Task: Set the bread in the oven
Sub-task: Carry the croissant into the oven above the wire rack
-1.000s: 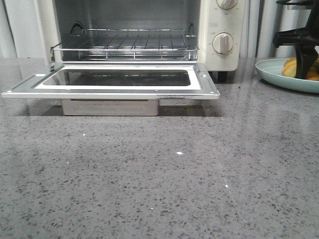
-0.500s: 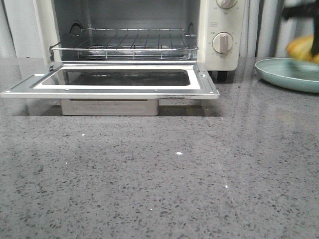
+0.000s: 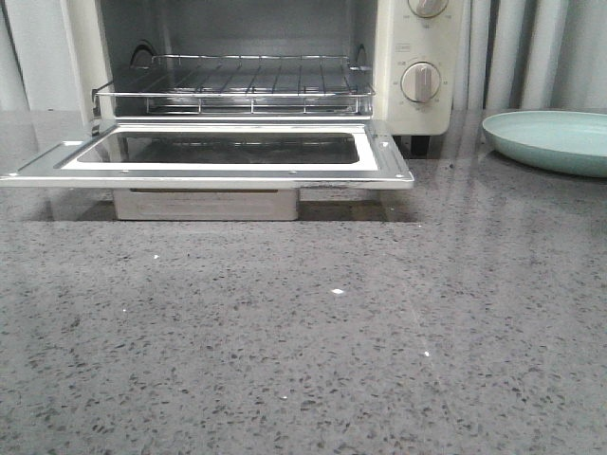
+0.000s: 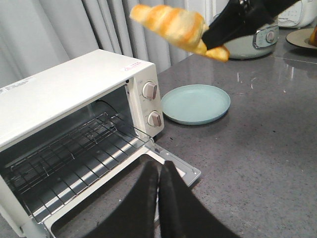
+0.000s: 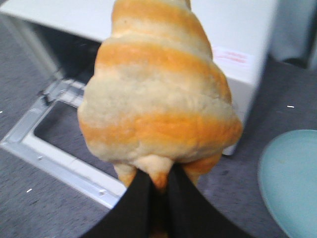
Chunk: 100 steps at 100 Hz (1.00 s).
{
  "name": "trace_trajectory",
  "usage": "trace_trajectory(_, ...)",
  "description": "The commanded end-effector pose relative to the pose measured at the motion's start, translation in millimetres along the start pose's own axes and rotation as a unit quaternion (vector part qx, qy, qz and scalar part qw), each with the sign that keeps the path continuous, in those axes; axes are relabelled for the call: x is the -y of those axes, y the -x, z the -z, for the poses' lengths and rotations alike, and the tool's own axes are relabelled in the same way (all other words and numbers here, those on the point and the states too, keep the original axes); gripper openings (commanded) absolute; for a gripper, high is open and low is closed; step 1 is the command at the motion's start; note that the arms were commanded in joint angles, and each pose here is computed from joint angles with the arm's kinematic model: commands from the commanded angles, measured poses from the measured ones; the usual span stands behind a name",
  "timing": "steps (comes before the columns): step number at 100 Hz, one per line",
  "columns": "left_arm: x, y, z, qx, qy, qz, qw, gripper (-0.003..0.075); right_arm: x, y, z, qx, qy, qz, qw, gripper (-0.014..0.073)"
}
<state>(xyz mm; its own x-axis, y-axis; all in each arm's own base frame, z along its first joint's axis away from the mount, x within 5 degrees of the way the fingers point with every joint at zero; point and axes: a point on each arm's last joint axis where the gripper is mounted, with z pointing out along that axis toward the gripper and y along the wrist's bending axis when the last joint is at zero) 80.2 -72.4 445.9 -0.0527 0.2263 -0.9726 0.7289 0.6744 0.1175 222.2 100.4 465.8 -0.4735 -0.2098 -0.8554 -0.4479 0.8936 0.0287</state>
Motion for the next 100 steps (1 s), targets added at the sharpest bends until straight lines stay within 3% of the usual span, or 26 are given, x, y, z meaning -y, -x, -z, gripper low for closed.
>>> trace_trajectory(1,-3.7,15.0,4.5,0.054,0.022,0.008,0.998,-0.0022,-22.6,10.5,-6.5,0.029,0.035,0.036,0.998,-0.0059)
trace_trajectory(23,-3.6,15.0,4.5,0.054,0.022,0.009,0.998,-0.0022,-40.2,1.0,-84.3,-0.06,0.05,0.067,0.995,-0.0059)
trace_trajectory(48,-3.5,15.1,4.5,0.055,0.021,0.01,0.998,-0.0022,-43.2,11.1,-147.2,-0.099,0.043,0.087,0.99,-0.0059)
trace_trajectory(82,-3.1,14.5,4.4,0.051,0.019,0.01,0.998,-0.0022,-32.1,24.1,-203.3,-0.095,-0.034,0.162,0.982,-0.0059)
trace_trajectory(100,-3.1,14.5,4.4,0.051,0.019,0.01,0.998,-0.0022,-28.4,27.2,-218.3,-0.058,-0.062,0.201,0.976,-0.0059)
